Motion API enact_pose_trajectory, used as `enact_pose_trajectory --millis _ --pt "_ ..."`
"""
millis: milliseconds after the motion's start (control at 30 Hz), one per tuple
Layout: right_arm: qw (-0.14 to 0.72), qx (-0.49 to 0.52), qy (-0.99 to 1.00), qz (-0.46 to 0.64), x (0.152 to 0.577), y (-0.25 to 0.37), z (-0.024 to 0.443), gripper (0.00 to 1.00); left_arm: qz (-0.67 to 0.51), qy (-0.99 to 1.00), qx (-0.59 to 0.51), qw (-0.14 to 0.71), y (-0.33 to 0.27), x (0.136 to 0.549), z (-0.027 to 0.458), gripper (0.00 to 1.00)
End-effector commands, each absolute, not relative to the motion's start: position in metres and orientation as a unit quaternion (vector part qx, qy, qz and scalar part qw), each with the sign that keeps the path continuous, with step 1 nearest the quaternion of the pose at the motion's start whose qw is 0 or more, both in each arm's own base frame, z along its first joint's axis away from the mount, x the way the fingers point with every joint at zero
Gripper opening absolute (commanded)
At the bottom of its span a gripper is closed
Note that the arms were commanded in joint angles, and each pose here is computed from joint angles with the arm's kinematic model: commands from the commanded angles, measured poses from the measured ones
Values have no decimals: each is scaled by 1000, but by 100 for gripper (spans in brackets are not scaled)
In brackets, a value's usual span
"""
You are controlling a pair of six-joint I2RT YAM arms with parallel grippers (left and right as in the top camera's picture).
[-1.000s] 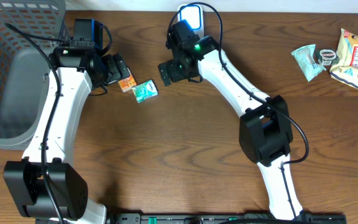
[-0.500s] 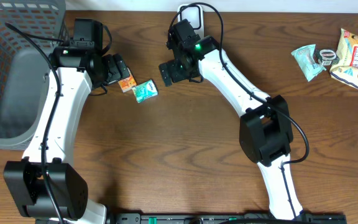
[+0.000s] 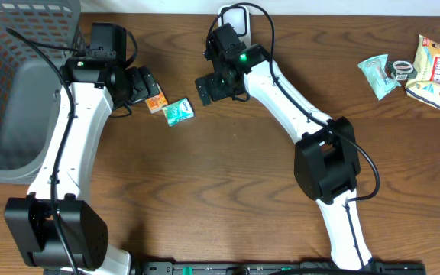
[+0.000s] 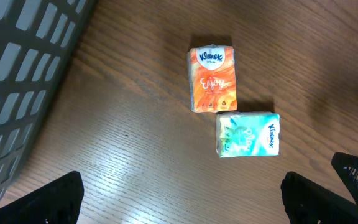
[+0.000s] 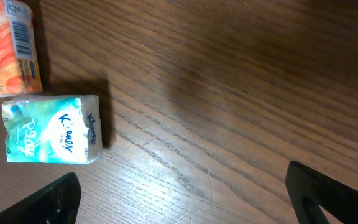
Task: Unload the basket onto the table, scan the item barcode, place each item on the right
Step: 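Reach the right gripper left over the Kleenex tissue packs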
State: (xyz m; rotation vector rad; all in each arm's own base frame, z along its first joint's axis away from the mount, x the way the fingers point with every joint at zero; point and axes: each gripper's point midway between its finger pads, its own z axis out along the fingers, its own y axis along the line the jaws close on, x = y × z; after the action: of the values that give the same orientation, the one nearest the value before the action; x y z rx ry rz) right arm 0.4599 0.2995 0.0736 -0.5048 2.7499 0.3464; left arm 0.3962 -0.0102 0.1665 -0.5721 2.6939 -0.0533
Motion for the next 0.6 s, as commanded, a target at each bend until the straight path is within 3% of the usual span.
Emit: enact_pose_trajectory --millis 0,567 --pt "155 -168 967 115 462 295 64 99 -12 960 -204 193 -7 397 166 100" --pt "172 -168 963 124 468 304 65 99 -12 960 -204 193 -7 397 166 100"
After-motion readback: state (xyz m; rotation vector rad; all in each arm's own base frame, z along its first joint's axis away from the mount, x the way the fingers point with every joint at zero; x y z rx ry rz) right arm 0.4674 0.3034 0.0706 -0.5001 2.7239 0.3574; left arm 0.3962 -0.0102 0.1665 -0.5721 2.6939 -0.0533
